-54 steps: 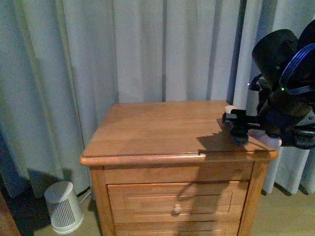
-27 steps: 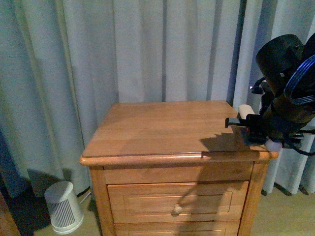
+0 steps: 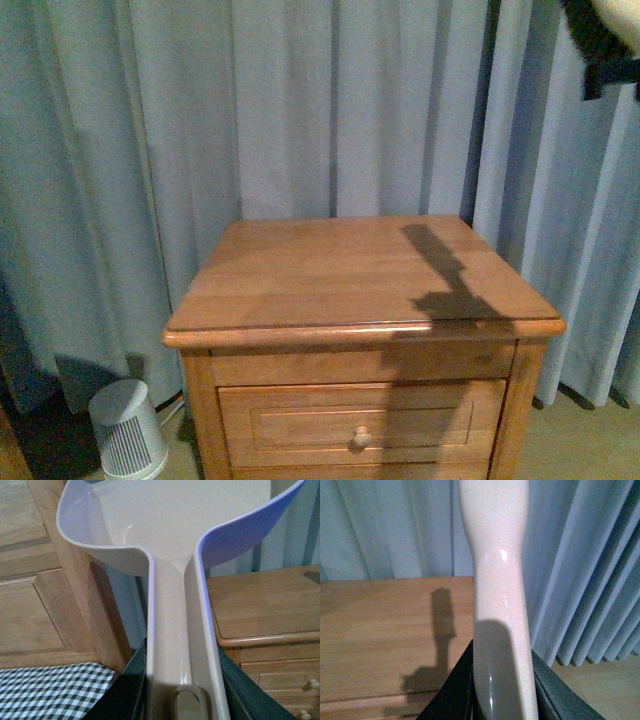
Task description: Clean up trash
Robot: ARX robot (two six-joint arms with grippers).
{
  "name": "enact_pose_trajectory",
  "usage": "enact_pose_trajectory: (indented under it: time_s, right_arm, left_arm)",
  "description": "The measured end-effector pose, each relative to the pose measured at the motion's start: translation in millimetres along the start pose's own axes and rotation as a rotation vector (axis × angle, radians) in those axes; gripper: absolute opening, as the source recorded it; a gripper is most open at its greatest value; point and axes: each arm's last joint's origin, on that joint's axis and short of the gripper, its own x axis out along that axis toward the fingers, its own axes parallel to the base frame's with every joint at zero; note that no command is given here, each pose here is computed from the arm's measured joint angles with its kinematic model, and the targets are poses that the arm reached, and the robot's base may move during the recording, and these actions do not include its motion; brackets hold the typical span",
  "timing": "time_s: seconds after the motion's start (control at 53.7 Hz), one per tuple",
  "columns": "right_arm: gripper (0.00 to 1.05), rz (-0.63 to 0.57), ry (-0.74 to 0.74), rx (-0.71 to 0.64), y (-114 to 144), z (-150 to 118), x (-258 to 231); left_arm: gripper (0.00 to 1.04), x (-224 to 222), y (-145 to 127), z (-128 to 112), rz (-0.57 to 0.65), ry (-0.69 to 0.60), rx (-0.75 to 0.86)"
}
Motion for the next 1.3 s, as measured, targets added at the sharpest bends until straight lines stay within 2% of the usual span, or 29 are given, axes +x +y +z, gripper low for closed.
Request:
enact_pose_trajectory:
  time_s: [0.205,0.503,0.95,1.304]
  right_arm:
    - [0.20,-0.023,-0.058,0.025,-23.5,-9.5,-66.8]
    - [0.20,-0.010,-0.086,0.048,-29.6,-23.2,-127.5]
    - [0.20,-0.024,-0.078,0.034,-21.1,-47.4,-155.7]
    - [0.20,-0.047,-0.061,0.021,-22.7,-49.5,-155.0]
  left_arm:
    - [0.28,0.0,0.0,0.0,0.000,0.000,0.000]
    - [0.28,0.0,0.0,0.0,0.000,0.000,0.000]
    - [0.28,0.0,0.0,0.0,0.000,0.000,0.000]
    - [0.28,0.0,-0.1,0.0,-0.003,0.000,0.000]
